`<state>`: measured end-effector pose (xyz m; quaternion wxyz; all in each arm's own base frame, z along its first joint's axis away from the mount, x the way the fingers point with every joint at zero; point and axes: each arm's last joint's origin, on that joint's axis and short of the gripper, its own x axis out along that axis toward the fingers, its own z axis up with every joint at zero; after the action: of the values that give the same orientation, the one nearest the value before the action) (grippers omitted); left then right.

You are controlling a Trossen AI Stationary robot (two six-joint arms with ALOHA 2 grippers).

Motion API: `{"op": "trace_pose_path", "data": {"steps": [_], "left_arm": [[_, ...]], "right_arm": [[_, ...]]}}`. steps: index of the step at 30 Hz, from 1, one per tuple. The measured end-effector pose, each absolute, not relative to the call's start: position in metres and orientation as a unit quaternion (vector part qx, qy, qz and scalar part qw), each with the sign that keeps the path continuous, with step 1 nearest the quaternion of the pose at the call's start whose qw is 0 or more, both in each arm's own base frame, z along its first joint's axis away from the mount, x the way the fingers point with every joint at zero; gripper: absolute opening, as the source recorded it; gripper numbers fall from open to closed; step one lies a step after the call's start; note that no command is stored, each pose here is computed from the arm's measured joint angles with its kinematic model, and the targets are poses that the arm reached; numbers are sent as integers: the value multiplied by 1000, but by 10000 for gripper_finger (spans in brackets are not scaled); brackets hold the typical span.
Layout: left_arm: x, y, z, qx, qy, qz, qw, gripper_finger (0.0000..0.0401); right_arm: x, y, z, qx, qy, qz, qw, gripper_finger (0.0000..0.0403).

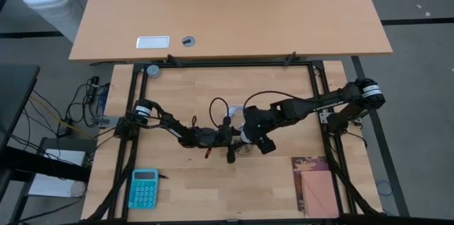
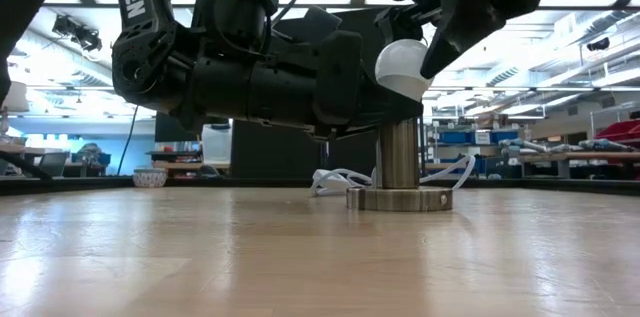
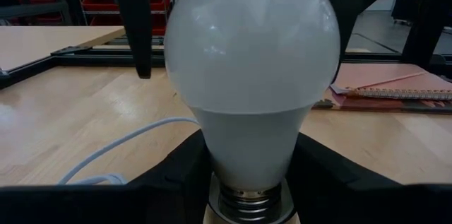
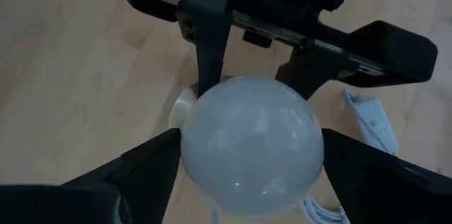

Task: Screw lightbulb
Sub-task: Insert the white lightbulb into the lamp socket

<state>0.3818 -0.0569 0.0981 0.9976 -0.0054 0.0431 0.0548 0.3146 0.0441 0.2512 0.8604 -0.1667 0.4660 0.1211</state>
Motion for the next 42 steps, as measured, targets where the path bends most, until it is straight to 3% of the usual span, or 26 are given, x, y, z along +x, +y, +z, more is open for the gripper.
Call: {"op": "trace_pose_path", "data": {"steps": [12, 27, 34, 42], "left_arm": [[382, -57, 98, -4, 42, 55, 998, 173], [382, -56, 98, -4, 43, 57, 997, 228], [382, -57, 96, -3, 59, 57, 997, 228], [382, -57, 98, -3, 59, 57, 997, 219]], "right_arm": [[323, 45, 239, -166, 474, 120, 856, 320], [326, 46, 234, -163, 476, 120, 856, 314], [326, 45, 234, -164, 481, 118, 853, 307], [298, 38, 249, -58, 552, 47, 830, 306]]}}
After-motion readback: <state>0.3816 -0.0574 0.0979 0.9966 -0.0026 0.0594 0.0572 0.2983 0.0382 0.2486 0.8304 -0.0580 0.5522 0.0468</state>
